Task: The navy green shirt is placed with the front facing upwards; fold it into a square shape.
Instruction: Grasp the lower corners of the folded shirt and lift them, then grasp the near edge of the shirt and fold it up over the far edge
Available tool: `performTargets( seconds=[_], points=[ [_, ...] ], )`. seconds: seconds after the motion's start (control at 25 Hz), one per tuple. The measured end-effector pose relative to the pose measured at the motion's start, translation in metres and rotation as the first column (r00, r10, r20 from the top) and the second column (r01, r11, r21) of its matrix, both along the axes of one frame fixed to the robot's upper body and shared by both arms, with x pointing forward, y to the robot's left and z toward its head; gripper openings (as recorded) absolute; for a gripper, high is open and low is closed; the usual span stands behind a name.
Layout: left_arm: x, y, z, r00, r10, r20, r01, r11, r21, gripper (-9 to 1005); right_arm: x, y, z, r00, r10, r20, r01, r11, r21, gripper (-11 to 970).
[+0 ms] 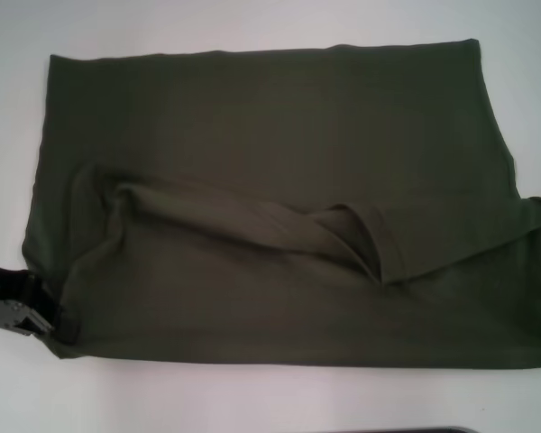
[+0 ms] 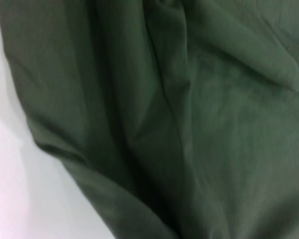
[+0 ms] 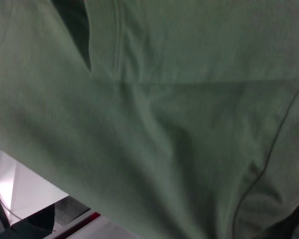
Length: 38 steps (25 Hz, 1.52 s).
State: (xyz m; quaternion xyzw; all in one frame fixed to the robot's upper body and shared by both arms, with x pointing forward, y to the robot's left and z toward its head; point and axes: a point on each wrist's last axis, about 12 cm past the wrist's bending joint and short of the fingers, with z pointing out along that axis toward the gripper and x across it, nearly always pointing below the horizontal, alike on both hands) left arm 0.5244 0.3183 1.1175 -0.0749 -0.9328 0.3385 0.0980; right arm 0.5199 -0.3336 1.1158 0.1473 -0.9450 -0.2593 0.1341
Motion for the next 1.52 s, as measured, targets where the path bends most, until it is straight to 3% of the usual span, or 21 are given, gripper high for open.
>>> performTargets(
  seconds=[0.2, 0.44, 0.48, 0.8, 1.08, 1.52],
  points=[
    [-0.001, -0.002, 0.013, 0.998, -0.021, 0.054, 0.021, 1.000, -0.004, 33, 0.005, 0.003, 0.006, 0.999, 0.014, 0.041, -0.016, 0.999, 0.044, 44],
    [0.018, 0.002, 0.039, 0.989, -0.017, 0.144, 0.019, 1.000, -0.009, 33, 0.040, 0.006, 0.050, 0.977, -0.008, 0.214, -0.031, 0.984, 0.176, 44],
    [0.026, 0.004, 0.049, 0.983, -0.002, 0.186, 0.006, 1.000, -0.020, 33, 0.048, 0.004, 0.065, 0.964, -0.033, 0.263, -0.027, 0.975, 0.221, 44],
    [0.043, 0.008, 0.069, 0.945, 0.082, 0.317, -0.052, 0.993, -0.101, 33, 0.056, -0.006, 0.083, 0.939, -0.100, 0.329, 0.001, 0.958, 0.288, 44],
    [0.068, 0.001, 0.067, 0.898, 0.199, 0.392, -0.179, 0.980, -0.087, 34, 0.064, -0.011, 0.087, 0.908, -0.188, 0.375, 0.063, 0.944, 0.323, 44],
    [0.101, -0.041, 0.047, 0.840, 0.266, 0.473, -0.277, 0.960, -0.048, 34, 0.090, 0.003, 0.075, 0.851, -0.274, 0.448, 0.151, 0.945, 0.291, 43]
  ],
)
